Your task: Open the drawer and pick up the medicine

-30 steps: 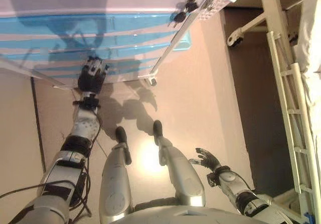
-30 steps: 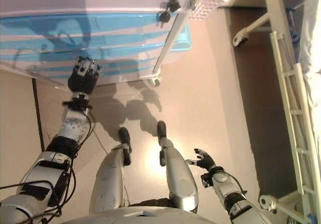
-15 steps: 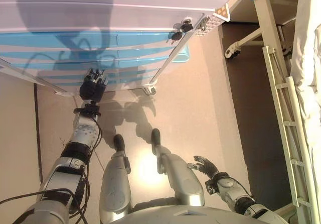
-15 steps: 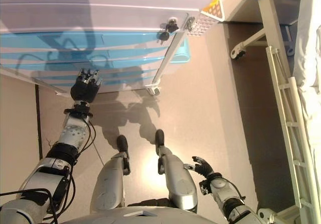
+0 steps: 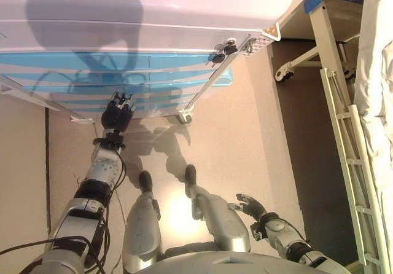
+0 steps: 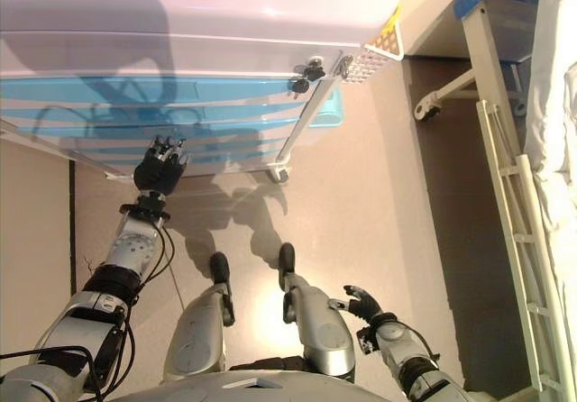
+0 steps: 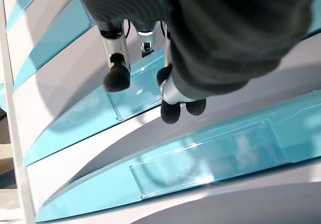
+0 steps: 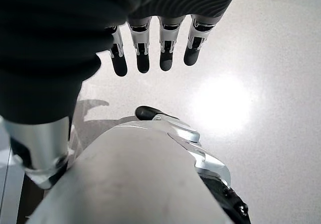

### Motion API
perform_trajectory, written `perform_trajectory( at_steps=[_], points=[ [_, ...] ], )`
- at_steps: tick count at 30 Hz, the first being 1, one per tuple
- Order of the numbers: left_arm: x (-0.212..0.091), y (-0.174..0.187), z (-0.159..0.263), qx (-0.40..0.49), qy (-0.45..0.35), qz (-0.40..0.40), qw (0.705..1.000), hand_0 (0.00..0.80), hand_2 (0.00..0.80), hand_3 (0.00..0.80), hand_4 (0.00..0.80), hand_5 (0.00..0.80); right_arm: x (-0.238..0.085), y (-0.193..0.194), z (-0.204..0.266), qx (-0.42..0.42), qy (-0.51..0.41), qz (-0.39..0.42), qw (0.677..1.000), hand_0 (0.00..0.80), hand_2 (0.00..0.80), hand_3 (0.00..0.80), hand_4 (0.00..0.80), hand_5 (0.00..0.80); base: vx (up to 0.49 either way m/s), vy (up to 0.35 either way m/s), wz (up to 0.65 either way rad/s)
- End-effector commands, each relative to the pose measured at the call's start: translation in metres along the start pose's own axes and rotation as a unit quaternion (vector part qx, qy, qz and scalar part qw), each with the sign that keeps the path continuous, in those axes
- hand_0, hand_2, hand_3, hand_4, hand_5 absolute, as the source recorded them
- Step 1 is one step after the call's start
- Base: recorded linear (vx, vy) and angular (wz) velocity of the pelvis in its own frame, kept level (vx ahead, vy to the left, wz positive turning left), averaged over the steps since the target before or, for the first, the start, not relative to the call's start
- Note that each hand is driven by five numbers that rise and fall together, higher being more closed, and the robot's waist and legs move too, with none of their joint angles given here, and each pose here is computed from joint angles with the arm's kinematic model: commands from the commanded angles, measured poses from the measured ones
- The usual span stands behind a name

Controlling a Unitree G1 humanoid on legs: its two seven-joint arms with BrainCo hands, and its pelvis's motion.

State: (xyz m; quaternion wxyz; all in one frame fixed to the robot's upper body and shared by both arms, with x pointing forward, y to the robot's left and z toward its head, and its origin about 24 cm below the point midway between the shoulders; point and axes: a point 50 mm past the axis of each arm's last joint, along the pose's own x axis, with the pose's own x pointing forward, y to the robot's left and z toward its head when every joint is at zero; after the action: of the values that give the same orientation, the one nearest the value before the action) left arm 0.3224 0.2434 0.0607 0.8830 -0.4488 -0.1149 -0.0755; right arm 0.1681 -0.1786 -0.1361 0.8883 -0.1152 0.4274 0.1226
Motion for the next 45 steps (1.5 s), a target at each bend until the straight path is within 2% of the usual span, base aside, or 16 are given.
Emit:
perform_trajectory(
  at_steps=[1,4,7,13,20,25,30,34,37,39,43,45],
  points=[
    [0.037,-0.186,0.065,-0.037,-0.172,-0.485,0.857,0.800,0.800,0.800,0.800,0.800,-0.014,0.031,-0.042,-0.017,0.057,0.047,0.997,0.000,0.000,0.000,0.000,0.000,-0.004,-0.008,0.07],
    [0.032,-0.166,0.053,-0.092,-0.173,-0.457,0.868,0.800,0.800,0.800,0.800,0.800,-0.013,0.033,-0.041,-0.019,0.056,0.049,0.997,0.000,0.000,0.000,0.000,0.000,-0.025,-0.014,0.06],
    [0.024,-0.150,0.037,-0.152,-0.167,-0.446,0.866,0.800,0.800,0.800,0.800,0.800,-0.011,0.034,-0.036,-0.028,0.049,0.051,0.997,0.000,0.000,0.000,0.000,0.000,-0.107,-0.008,0.06],
    [-0.008,-0.110,-0.002,-0.237,-0.156,-0.412,0.866,0.800,0.800,0.800,0.800,0.800,-0.008,0.021,-0.020,-0.060,0.035,0.044,0.997,0.000,0.000,0.000,0.000,0.000,-0.102,-0.027,0.09],
    [-0.051,-0.057,-0.019,-0.238,-0.138,-0.355,0.894,0.800,0.800,0.800,0.800,0.800,-0.013,-0.003,-0.027,-0.085,0.055,0.017,0.995,0.000,0.000,0.000,0.000,0.000,0.011,-0.024,0.31],
    [-0.097,-0.018,-0.032,-0.253,-0.101,-0.269,0.924,0.800,0.800,0.800,0.800,0.800,-0.020,-0.022,-0.037,-0.094,0.086,0.000,0.992,0.000,0.000,0.000,0.000,0.000,0.079,0.049,0.25],
    [-0.155,0.024,-0.049,-0.256,-0.045,-0.121,0.958,0.800,0.800,0.800,0.800,0.800,-0.027,-0.040,-0.044,-0.090,0.099,-0.021,0.991,0.000,0.000,0.000,0.000,0.000,-0.006,0.051,0.14],
    [-0.213,0.054,-0.060,-0.255,-0.035,0.038,0.965,0.800,0.800,0.800,0.800,0.800,-0.033,-0.053,-0.053,-0.083,0.114,-0.038,0.989,0.000,0.000,0.000,0.000,0.000,-0.049,0.054,0.28],
    [-0.259,0.072,-0.064,-0.246,-0.020,0.176,0.953,0.800,0.800,0.800,0.800,0.800,-0.039,-0.059,-0.065,-0.074,0.128,-0.053,0.988,0.000,0.000,0.000,0.000,0.000,-0.041,0.057,0.21],
    [-0.278,0.078,-0.064,-0.240,-0.013,0.241,0.940,0.800,0.800,0.800,0.800,0.800,-0.041,-0.062,-0.070,-0.066,0.132,-0.063,0.987,0.000,0.000,0.000,0.000,0.000,-0.036,0.051,0.27],
    [-0.316,0.087,-0.060,-0.217,0.001,0.361,0.907,0.800,0.800,0.800,0.800,0.800,-0.046,-0.074,-0.077,-0.044,0.143,-0.091,0.985,0.000,0.000,0.000,0.000,0.000,-0.036,0.065,0.22],
    [-0.327,0.089,-0.057,-0.209,0.000,0.385,0.899,0.800,0.800,0.800,0.800,0.800,-0.050,-0.080,-0.080,-0.038,0.148,-0.101,0.983,0.000,0.000,0.000,0.000,0.000,-0.020,0.069,-0.09]
  ],
)
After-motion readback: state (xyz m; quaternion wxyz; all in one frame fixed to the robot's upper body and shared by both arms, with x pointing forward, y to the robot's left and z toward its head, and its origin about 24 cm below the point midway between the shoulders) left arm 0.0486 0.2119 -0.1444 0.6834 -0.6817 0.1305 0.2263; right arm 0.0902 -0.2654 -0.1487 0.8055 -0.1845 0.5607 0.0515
